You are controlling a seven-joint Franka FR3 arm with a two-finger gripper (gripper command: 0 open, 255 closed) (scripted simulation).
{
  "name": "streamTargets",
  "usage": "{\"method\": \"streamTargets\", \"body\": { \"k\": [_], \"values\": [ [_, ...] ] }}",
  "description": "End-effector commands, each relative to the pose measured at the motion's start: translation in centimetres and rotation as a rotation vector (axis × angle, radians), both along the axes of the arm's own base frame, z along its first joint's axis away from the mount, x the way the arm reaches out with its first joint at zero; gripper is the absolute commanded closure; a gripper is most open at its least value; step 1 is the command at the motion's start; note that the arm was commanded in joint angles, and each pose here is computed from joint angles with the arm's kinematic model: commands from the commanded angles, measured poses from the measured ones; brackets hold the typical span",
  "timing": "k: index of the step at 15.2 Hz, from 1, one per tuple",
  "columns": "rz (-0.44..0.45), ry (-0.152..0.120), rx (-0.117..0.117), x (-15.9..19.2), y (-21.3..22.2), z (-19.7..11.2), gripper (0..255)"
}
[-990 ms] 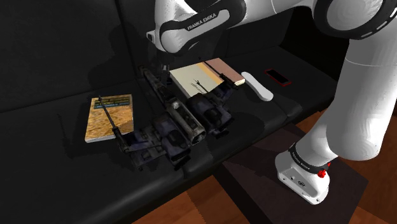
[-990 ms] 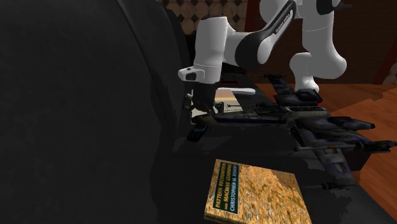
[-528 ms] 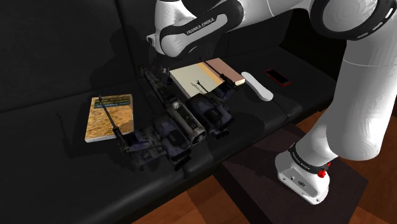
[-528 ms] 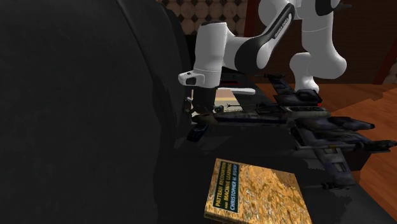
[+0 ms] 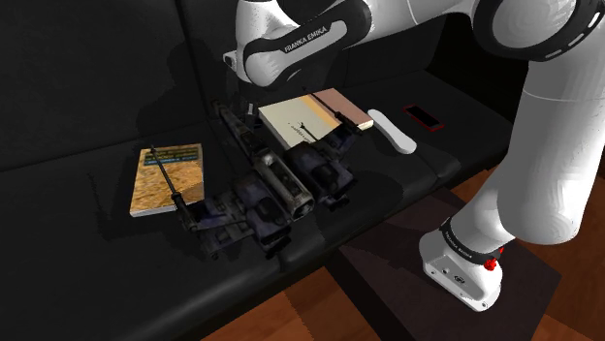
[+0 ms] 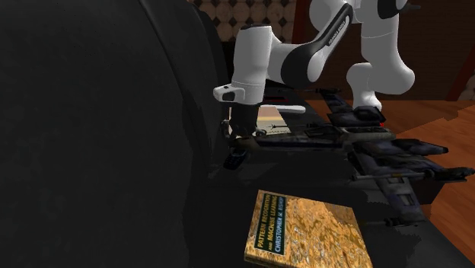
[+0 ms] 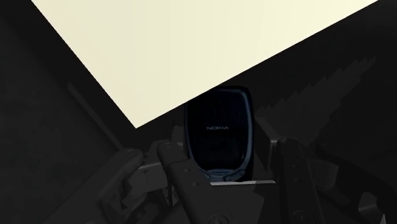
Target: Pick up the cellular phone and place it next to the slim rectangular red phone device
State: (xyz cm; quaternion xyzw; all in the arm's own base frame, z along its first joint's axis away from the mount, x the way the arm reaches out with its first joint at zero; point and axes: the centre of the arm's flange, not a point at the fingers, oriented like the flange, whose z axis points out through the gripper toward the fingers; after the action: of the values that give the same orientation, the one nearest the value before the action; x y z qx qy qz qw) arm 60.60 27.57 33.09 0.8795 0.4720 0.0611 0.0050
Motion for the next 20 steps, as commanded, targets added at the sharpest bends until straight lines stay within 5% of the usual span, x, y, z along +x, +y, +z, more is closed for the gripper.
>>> {"method": "streamTargets", "body": {
  "k": [1, 20],
  "values": [
    [-0.001, 0.003, -0.002, 0.0, -0.1, -0.2, 255],
    [-0.001, 0.003, -0.002, 0.0, -0.1, 8.3, 255]
  ]
}}
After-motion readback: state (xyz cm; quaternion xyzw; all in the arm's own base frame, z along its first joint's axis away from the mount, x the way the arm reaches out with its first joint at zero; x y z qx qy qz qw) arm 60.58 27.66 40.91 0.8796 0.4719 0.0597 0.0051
